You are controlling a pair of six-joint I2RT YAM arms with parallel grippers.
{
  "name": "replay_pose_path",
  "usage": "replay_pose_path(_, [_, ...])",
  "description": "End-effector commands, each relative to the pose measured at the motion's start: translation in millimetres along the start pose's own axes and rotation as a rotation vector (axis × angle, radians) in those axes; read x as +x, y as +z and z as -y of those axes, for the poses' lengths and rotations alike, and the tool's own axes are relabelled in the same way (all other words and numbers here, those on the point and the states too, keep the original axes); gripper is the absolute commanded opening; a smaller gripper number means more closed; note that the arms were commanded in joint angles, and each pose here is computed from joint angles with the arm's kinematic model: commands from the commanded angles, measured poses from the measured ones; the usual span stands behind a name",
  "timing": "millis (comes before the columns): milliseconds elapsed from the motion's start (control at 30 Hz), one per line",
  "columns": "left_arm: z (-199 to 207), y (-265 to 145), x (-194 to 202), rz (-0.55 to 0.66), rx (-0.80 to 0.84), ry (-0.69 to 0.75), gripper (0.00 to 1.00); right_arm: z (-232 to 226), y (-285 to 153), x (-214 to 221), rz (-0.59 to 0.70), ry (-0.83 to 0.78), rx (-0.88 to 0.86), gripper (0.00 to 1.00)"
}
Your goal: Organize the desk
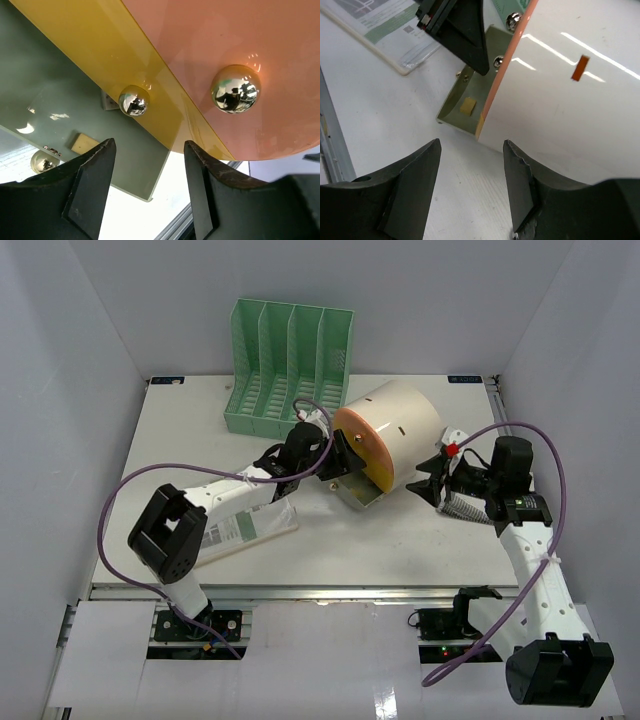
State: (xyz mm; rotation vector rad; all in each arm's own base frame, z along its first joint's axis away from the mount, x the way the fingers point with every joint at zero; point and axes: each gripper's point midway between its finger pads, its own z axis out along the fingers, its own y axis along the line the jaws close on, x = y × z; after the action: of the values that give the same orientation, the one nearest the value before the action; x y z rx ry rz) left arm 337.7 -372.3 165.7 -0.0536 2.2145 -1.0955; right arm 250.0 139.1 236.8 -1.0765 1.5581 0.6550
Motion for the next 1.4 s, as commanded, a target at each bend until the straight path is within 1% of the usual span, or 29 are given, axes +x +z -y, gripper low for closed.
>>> replay_pose_path(0, [31,-19,-28,0.076,0.081,0.065,0.68,32,-4,-47,0.06,0.04,0.098,0.6])
replay_pose_path(33, [34,-24,-32,0.092,0.092,0.083,0.68,38,-4,-53,0.062,0.06,0.115,0.61])
replay_pose_path(100, [42,-45,-42,0.149,0.123,0.12,0.68,55,-2,-62,0.076,0.114,0.172,0.67])
replay_pose_path(167, [21,-56,-39,0.175,0.099,0.124,0.68,77,-3,-62,0.073,0.229,0.279,0.72])
replay_pose_path(233, [-1,-78,-35,0.216,0.106,0.101,0.67,93,-2,-59,0.074,0.299,0.347,0.77])
replay_pose_path(300, [-25,-95,-29,0.243,0.114,0.046,0.66,105,0,-55,0.08,0.34,0.392,0.8])
replay_pose_path(333, [-34,-105,-34,0.268,0.117,0.007,0.65,109,1,-57,0.099,0.345,0.401,0.8])
replay_pose_path(367, [-44,-109,-30,0.269,0.132,-0.013,0.64,117,-2,-57,0.115,0.369,0.426,0.82])
replay_pose_path(467, [-68,-112,-5,0.21,0.159,-0.056,0.62,134,-5,-63,0.169,0.377,0.483,0.9])
replay_pose_path(533, [-75,-106,-2,0.184,0.205,-0.08,0.6,146,-7,-66,0.198,0.382,0.53,0.94])
replay_pose_path(600, [-75,-98,6,0.115,0.264,-0.086,0.56,158,-9,-67,0.22,0.388,0.561,0.94])
replay_pose_path(667, [-71,-88,8,0.068,0.301,-0.08,0.56,165,-7,-64,0.229,0.401,0.565,0.94])
replay_pose_path(733, [-79,-75,12,0.033,0.299,-0.092,0.55,171,-2,-60,0.229,0.419,0.557,0.94])
replay_pose_path(833, [-77,-57,7,0.0,0.322,-0.085,0.55,176,7,-51,0.227,0.464,0.521,0.93])
replay_pose_path(867, [-84,-49,11,-0.021,0.311,-0.097,0.55,178,12,-46,0.224,0.482,0.502,0.92])
replay_pose_path(933, [-80,-39,5,-0.035,0.33,-0.096,0.55,180,17,-40,0.226,0.513,0.483,0.89])
replay_pose_path(967, [-79,-34,3,-0.043,0.337,-0.099,0.55,182,20,-36,0.226,0.529,0.474,0.87])
replay_pose_path(1033, [-82,-22,2,-0.064,0.342,-0.118,0.55,184,25,-28,0.222,0.553,0.45,0.78])
replay_pose_path(1100, [-75,-9,-8,-0.068,0.354,-0.113,0.54,184,26,-20,0.225,0.579,0.43,0.68])
replay_pose_path(1200, [-72,11,-16,-0.079,0.346,-0.112,0.55,179,26,-9,0.23,0.605,0.397,0.6])
replay_pose_path(1367, [-56,42,-24,-0.097,0.351,-0.086,0.54,169,28,2,0.223,0.61,0.362,0.56])
